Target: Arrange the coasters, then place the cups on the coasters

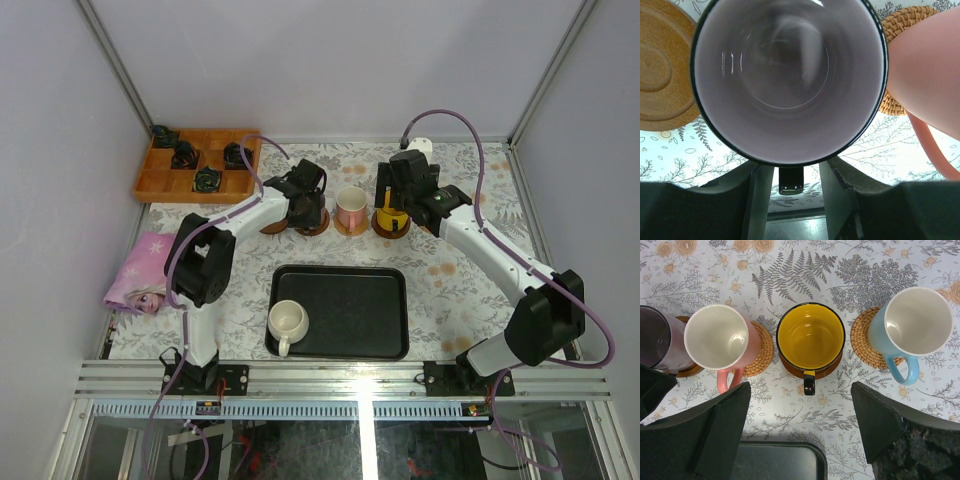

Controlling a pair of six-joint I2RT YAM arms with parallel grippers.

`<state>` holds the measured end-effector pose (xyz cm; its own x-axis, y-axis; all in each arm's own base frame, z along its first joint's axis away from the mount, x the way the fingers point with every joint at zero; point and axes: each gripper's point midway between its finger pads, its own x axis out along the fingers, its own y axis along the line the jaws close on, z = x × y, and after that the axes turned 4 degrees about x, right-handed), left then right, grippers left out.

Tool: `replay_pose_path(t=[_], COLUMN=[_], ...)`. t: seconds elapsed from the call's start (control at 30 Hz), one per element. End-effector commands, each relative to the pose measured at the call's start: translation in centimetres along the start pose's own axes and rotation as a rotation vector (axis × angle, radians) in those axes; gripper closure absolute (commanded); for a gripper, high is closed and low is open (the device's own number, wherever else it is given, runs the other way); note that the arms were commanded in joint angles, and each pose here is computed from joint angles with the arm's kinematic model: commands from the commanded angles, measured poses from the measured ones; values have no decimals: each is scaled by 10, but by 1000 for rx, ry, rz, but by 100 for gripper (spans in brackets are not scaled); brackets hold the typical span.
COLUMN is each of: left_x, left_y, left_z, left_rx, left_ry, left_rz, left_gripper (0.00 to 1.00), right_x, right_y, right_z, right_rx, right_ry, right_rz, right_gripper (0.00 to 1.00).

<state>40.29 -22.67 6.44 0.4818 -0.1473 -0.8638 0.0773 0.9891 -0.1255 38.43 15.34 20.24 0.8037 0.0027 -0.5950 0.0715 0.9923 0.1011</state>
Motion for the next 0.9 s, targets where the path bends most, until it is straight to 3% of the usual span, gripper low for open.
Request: replay_pose_path(t=[0.0, 0.2, 0.33, 0.6, 0.87], left_x=[3, -6, -21, -67, -122], left_y=[-9, -8, -6, 4, 17], left_z=[20, 19, 21, 23, -42], left_rx=[0, -11, -12, -4, 43], left_ry=[-54, -60, -69, -110, -47], left_rz=[-40, -40, -41, -31, -118], left_gripper=[61, 60, 46, 29, 16], right_x=[0, -1, -3, -5, -12], right_y=[5, 5, 6, 4, -6], right_z=[16, 15, 15, 13, 19], right_rx=[33, 33, 33, 35, 41], right_ry=[-40, -41, -42, -46, -82], right_rz=[16, 24, 30, 32, -4], right_gripper=[11, 11, 11, 11, 9])
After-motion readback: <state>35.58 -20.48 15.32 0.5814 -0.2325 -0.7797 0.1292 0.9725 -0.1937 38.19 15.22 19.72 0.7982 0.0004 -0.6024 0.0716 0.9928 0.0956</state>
